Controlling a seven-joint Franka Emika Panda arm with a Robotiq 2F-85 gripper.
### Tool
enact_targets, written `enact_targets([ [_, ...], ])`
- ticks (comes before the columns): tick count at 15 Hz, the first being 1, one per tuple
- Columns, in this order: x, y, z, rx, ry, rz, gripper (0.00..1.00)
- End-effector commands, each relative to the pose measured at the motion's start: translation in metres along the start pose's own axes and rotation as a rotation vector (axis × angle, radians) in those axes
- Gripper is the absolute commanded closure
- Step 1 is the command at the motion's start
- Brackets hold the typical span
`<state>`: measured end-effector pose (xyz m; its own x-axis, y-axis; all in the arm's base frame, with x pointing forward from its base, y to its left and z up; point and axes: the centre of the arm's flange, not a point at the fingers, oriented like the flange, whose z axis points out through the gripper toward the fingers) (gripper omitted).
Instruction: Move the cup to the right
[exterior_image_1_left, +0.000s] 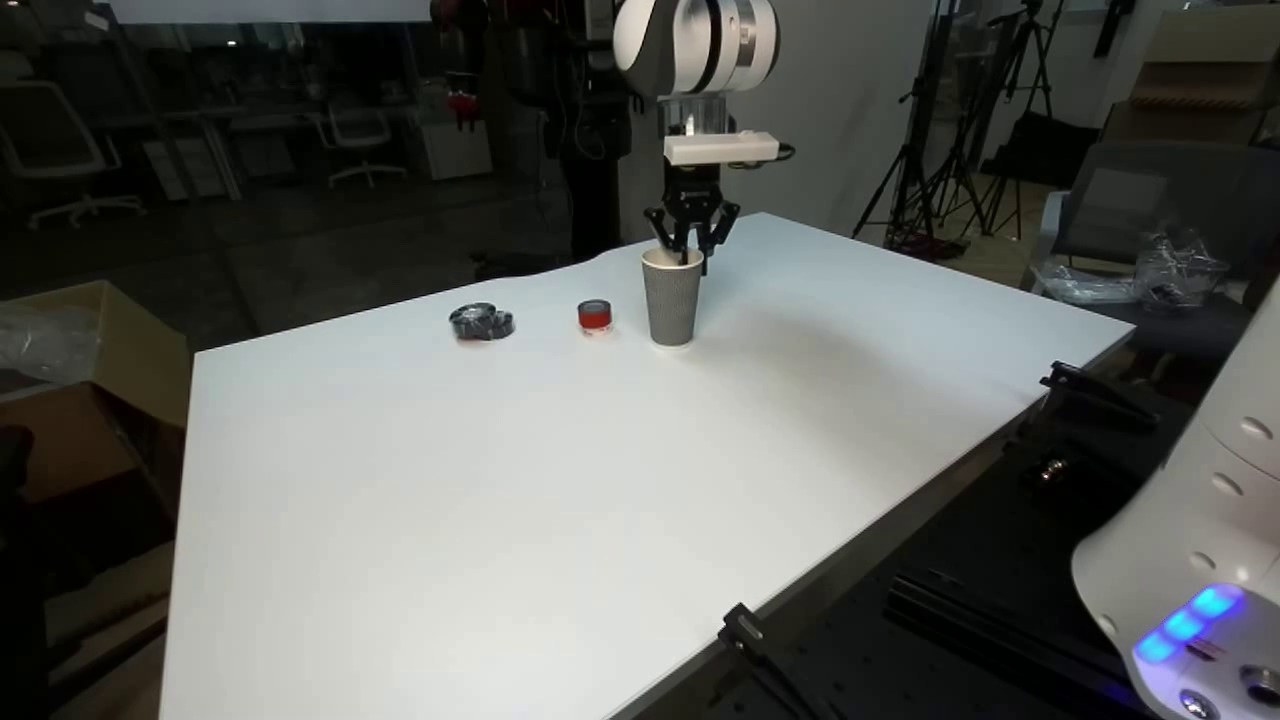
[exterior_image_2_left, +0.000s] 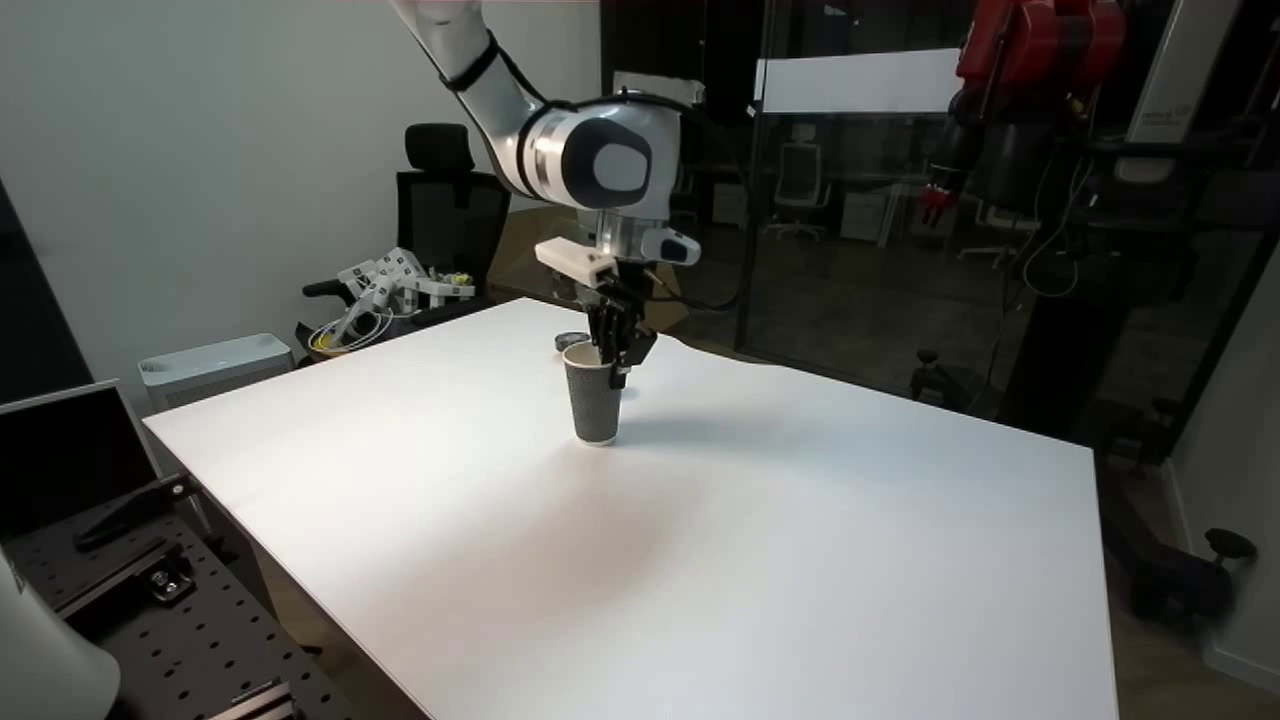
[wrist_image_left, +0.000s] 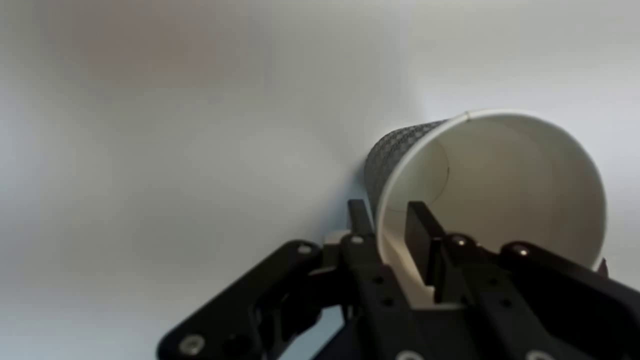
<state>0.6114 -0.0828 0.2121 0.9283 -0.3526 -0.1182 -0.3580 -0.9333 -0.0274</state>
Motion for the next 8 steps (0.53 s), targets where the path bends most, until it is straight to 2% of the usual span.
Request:
enact_targets([
  [1,0.011,-0.010,-0.003,-0.004,-0.012,0.017,0.99],
  [8,0.002,-0.001,-0.027,0.000,0.013,0.028,0.99],
])
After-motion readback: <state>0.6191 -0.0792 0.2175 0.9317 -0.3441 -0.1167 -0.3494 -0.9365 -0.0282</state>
